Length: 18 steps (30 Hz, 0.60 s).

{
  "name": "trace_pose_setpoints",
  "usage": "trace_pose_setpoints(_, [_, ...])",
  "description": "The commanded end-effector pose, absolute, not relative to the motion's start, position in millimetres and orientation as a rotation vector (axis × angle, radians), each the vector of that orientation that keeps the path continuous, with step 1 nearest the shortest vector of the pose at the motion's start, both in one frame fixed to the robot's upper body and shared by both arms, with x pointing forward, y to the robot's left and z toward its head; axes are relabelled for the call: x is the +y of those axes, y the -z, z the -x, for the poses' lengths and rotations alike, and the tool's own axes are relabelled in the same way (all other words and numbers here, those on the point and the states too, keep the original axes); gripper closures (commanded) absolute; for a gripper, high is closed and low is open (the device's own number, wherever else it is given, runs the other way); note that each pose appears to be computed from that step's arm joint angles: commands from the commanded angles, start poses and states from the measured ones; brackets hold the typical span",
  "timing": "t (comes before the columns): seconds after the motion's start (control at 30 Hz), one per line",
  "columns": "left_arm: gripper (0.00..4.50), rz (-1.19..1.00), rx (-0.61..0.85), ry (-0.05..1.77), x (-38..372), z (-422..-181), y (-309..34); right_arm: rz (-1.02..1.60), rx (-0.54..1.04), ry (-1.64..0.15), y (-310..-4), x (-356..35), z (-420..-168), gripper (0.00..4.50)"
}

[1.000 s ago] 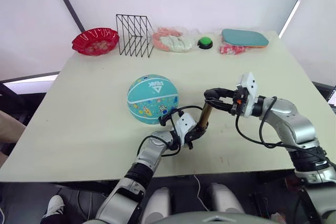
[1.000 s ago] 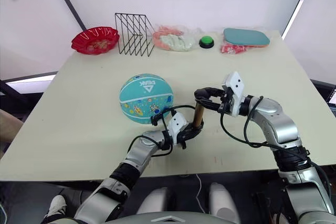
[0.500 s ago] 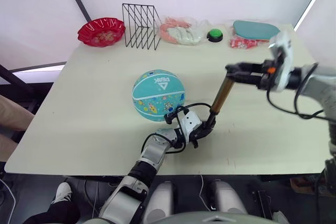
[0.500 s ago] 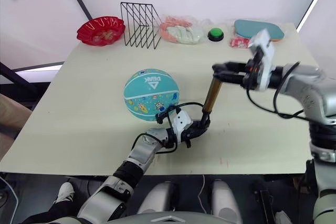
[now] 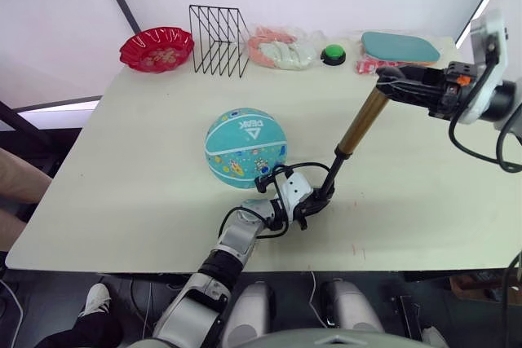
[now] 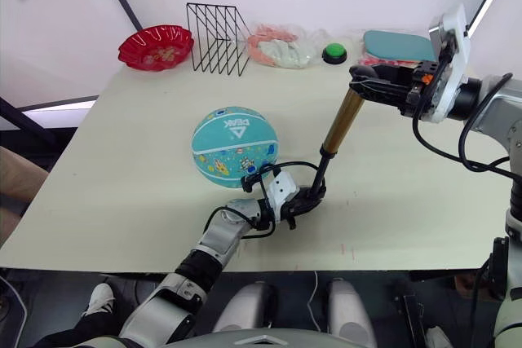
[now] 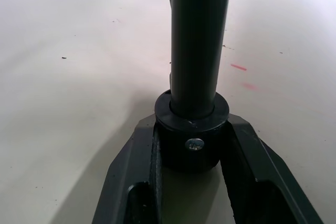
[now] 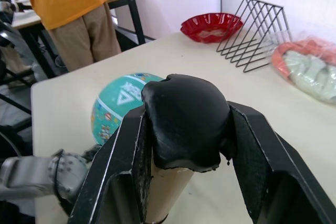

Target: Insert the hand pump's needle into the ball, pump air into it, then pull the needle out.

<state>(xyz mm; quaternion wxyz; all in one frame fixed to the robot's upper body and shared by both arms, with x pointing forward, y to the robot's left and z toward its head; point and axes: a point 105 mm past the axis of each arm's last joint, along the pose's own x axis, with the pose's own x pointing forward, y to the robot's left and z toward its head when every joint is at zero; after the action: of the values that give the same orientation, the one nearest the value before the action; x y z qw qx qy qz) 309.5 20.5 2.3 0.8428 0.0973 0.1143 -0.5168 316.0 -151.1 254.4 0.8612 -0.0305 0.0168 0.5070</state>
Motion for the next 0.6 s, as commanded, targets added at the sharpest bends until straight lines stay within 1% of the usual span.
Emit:
trace_pose_setpoints(0.03, [3.46, -0.21, 0.467, 1.043, 46.9, -291.6, 46.5, 0.085, 0.2, -1.08, -200.5, -141.3, -318.2, 2.92])
trace_pose_setpoints(0.07, [3.46, -0.21, 0.467, 1.042, 46.9, -291.7, 46.1, 0.084, 0.218, -1.082, -190.6, -139.5, -318.3, 2.92])
trace_pose_setpoints(0.2, [3.46, -0.207, 0.464, 1.033, 47.6, -292.0, 44.2, 0.094, 0.358, -1.106, -125.4, -127.2, -312.1, 2.92])
trace_pose_setpoints(0.4, [3.46, -0.211, 0.466, 1.029, 48.4, -291.3, 44.4, 0.101, 0.483, -1.124, -62.5, -115.9, -302.1, 2.92])
trace_pose_setpoints(0.43, [3.46, -0.212, 0.467, 1.028, 48.8, -291.4, 44.6, 0.103, 0.492, -1.124, -56.8, -114.9, -301.3, 2.92])
trace_pose_setpoints(0.5, [3.46, -0.211, 0.468, 1.026, 49.2, -291.3, 45.3, 0.102, 0.482, -1.133, -57.3, -113.5, -301.2, 2.92])
trace_pose_setpoints(0.6, [3.46, -0.209, 0.474, 1.02, 51.9, -291.2, 47.4, 0.097, 0.391, -1.138, -86.7, -114.6, -308.8, 2.92])
